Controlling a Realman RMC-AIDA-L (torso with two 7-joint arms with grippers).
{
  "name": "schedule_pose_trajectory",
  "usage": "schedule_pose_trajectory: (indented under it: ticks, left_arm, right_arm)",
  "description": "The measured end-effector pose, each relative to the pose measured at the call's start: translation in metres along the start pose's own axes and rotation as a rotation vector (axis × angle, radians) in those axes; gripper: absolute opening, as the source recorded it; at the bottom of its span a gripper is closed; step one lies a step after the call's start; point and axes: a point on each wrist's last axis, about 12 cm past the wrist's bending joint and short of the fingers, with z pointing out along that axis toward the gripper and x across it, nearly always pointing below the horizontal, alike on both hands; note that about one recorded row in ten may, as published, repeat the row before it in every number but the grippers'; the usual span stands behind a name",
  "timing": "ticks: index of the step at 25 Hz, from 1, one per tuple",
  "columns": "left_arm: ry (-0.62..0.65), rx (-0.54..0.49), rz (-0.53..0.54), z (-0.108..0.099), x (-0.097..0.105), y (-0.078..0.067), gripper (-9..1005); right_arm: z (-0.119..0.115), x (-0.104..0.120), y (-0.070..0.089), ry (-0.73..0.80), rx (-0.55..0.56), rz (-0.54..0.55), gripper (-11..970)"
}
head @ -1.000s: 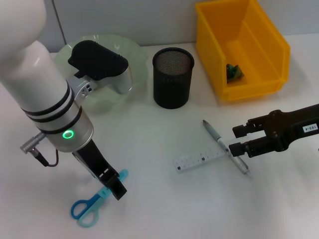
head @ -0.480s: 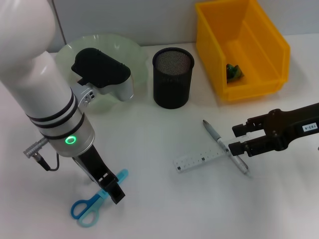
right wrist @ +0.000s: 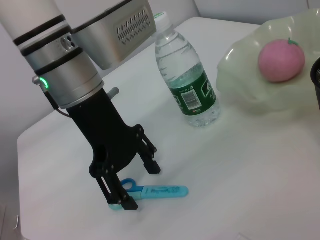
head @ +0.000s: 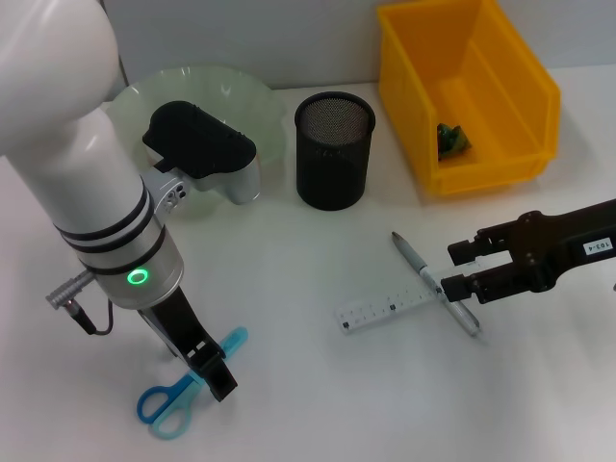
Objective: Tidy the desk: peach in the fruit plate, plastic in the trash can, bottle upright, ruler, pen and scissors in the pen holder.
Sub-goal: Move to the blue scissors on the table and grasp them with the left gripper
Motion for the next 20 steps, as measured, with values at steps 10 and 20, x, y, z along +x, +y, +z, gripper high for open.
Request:
schedule_pose_trajectory:
  ticks: [10,20]
  left_arm:
    - [-0.001,-0.002,0.01,0.0001,-0.0007,0.0,811]
    - [-0.008,0.0,0.009,-0.0011,-0.0008,0.0014,808]
  right_arm:
    - [0.0,0.0009,0.0001,0.0,-0.001,0.003,725]
    - [0.0,0.0008,-0.0001,0.0,0.001,0.003,725]
